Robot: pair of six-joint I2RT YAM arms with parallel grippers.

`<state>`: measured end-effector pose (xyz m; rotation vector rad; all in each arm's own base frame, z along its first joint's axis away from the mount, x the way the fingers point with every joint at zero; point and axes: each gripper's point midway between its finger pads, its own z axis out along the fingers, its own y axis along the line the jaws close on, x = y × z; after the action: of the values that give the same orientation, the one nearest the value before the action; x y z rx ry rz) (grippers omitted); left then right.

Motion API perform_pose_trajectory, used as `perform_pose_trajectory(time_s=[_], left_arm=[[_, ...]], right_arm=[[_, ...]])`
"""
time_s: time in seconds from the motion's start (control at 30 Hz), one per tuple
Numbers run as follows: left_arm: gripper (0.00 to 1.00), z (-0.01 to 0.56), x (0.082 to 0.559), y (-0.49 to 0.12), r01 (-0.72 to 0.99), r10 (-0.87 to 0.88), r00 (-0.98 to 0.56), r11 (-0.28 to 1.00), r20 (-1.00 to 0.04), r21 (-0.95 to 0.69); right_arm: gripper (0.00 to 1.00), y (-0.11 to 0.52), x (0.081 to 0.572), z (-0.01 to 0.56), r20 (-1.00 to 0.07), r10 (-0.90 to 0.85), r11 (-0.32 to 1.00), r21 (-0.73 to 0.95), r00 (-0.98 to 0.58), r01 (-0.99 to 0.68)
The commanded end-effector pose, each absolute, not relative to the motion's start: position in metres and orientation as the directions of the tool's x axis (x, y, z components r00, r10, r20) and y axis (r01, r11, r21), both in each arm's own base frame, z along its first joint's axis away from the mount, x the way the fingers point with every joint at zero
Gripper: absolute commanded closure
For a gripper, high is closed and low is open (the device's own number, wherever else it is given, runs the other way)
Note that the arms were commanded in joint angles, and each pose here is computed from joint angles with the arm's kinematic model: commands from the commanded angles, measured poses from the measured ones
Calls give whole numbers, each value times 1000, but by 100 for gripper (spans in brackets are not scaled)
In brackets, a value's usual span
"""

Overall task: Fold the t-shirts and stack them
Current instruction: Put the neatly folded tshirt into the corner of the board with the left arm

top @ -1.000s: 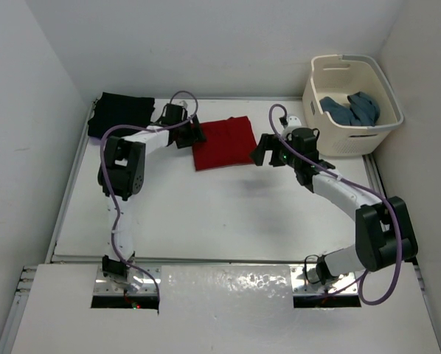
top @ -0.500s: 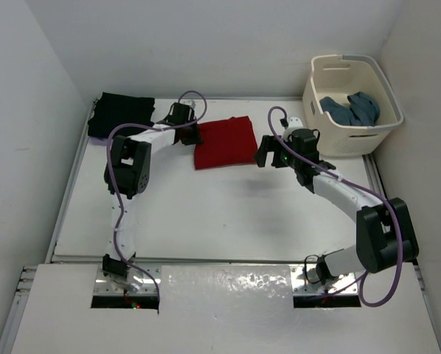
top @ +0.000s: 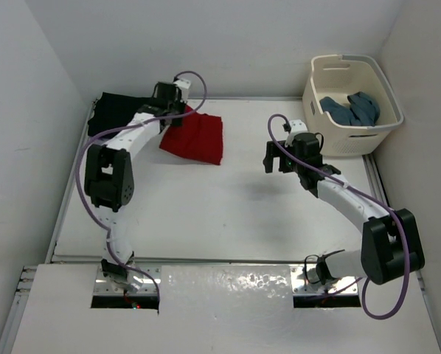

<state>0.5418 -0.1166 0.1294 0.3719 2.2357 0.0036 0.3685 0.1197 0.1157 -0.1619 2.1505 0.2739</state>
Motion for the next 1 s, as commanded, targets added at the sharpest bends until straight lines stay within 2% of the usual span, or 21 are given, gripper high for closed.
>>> perform_pose_trajectory(time_s=[0.0,0.17,0.43,0.57,0.97], left_arm=[[100,201,553,-67,240,354,-469,933,-809,269],[100,237,558,-31,254,433,-418,900,-798,355],[100,252,578,3,309,491,-379,866,-784,393],[100,261,590,28,276,502,-354,862,-789,425],[100,317,599,41,243,482,-245,871,-841,428]], right_arm=[[1,104,369,123,-844,-53,981,57,-533,-188],[1,101,370,123,-844,-64,982,40,-533,-182],[1,96,369,126,-849,-68,986,22,-524,-164],[1,95,370,127,-850,-71,987,17,-522,-162],[1,96,373,122,-842,-72,987,17,-534,-159]])
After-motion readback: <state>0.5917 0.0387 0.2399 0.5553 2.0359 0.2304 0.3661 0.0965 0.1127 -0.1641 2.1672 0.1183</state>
